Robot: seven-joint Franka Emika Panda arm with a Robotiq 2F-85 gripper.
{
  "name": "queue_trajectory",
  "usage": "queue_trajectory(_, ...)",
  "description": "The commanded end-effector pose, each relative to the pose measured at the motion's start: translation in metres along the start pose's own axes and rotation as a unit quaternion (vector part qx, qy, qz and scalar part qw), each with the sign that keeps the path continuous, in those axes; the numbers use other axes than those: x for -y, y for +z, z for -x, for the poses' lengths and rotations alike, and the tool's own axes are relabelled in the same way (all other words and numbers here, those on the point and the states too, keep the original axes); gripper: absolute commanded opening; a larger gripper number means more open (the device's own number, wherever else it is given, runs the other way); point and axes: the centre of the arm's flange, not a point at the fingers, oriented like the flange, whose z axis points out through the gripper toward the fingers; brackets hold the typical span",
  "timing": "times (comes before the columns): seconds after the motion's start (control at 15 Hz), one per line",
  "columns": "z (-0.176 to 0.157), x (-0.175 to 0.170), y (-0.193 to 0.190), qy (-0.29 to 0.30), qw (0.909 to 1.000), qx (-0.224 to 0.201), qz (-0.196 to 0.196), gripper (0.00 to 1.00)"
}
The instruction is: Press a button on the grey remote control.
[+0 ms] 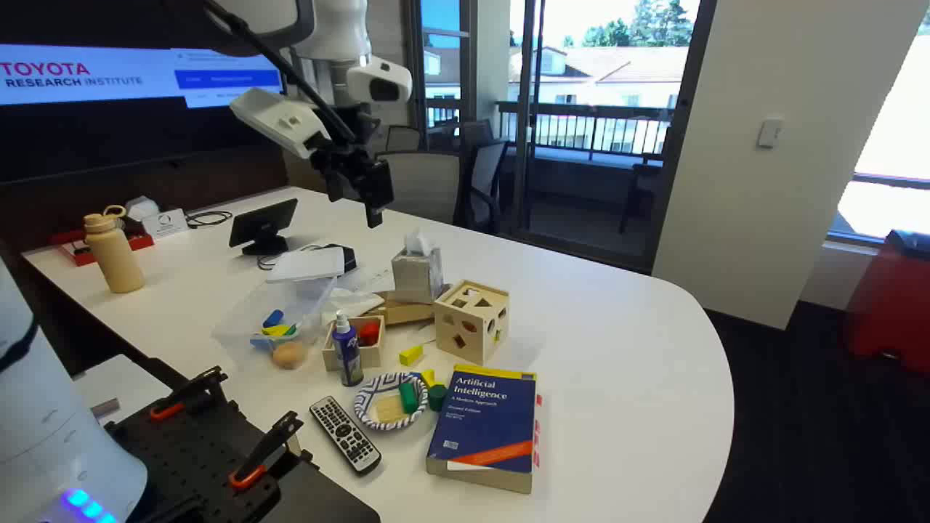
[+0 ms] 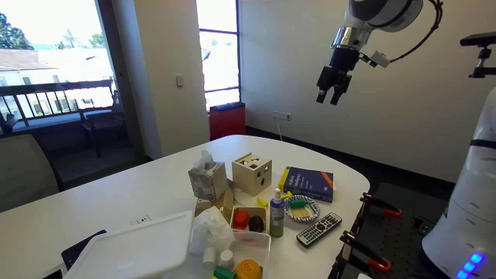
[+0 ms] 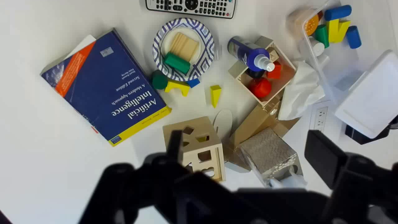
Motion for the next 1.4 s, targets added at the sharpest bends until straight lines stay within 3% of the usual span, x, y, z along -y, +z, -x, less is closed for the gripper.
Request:
queue_trajectory(0.0,0.0,0.0,0.0,0.0,1.0,0.0,0.0,1.0)
queue_trajectory(0.33,-0.009,0.03,0.067,0.021,0.9995,0.02,0.01,1.0)
queue_trajectory(0.67,0.005,0.047,0.152,0.051,0.9981,0.026,0.024,1.0)
queue_trajectory(0.8,0.009,0.046,0.184,0.065,0.9972,0.024,0.027,0.74)
queue_trajectory(1.07,0.002,0.04,0.236,0.105,0.9934,0.021,0.039,0.42)
queue_trajectory(1.33,-0.003,0.041,0.283,0.138,0.9872,0.066,0.045,0.13)
